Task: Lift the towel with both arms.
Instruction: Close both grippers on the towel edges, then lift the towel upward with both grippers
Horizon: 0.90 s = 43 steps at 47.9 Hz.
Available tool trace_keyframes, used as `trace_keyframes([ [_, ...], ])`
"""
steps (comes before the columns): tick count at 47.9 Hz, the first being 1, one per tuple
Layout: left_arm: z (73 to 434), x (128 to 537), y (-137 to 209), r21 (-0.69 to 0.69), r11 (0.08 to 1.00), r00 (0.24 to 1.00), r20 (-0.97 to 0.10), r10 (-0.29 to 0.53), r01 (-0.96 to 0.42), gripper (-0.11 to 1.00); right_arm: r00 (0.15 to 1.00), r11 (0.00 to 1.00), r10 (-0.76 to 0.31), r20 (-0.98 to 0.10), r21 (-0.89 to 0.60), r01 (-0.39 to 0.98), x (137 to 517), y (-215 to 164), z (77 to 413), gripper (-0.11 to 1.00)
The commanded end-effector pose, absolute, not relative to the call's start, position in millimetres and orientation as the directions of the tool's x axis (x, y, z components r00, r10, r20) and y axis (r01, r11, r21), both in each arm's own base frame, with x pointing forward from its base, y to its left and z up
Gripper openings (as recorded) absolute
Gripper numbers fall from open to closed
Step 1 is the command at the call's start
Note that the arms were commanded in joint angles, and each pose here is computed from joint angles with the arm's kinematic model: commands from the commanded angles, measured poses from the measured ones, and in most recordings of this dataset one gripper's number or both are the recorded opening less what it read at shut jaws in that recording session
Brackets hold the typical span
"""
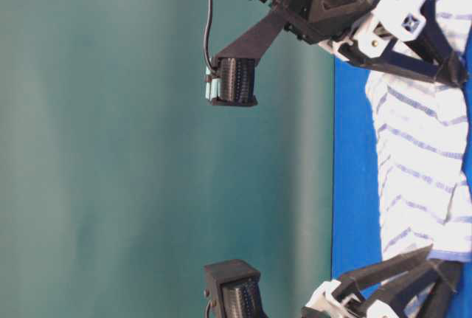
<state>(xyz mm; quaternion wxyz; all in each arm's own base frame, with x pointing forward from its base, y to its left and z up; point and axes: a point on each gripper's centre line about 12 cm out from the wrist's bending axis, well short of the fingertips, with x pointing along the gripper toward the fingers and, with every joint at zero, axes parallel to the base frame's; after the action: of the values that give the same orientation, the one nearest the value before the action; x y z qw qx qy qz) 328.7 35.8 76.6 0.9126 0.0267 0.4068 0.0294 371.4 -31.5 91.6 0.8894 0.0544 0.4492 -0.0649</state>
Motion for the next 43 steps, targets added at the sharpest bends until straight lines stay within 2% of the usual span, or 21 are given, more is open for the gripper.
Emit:
trace_keyframes([
  [1,82.1,331.1,35.6,0.073,0.997,0.67,-0.739,0.075,-0.031,0.22,0.614,0.986,-0.069,-0.787,0.041,0.163,376.0,-32.4,101.5,0.07],
  [4,84.0,330.7,37.0,0.072,0.997,0.667,-0.741,0.077,-0.035,0.08,0.614,0.986,-0.068,-0.787,0.041,0.161,376.1,-31.8,101.5,0.07],
  [6,86.7,330.1,38.5,0.072,0.997,0.667,-0.741,0.08,-0.039,0.03,0.616,0.986,-0.068,-0.785,0.041,0.161,376.6,-31.8,102.5,0.07],
  [13,103.3,329.2,41.9,0.069,0.996,0.682,-0.726,0.088,-0.055,0.03,0.637,0.985,-0.07,-0.767,0.046,0.164,377.9,-32.0,113.1,0.07],
  [19,134.3,329.2,42.2,0.065,0.996,0.712,-0.696,0.092,-0.064,0.03,0.677,0.985,-0.078,-0.731,0.047,0.165,376.3,-32.5,140.3,0.07],
  [31,213.5,323.0,47.0,0.068,0.994,0.777,-0.62,0.11,-0.087,0.03,0.755,0.981,-0.118,-0.646,0.04,0.188,364.2,-35.5,221.6,0.07],
  [43,299.1,311.7,50.9,0.075,0.99,0.87,-0.473,0.138,-0.117,0.03,0.809,0.978,-0.161,-0.565,0.02,0.209,349.6,-39.0,300.2,0.07],
])
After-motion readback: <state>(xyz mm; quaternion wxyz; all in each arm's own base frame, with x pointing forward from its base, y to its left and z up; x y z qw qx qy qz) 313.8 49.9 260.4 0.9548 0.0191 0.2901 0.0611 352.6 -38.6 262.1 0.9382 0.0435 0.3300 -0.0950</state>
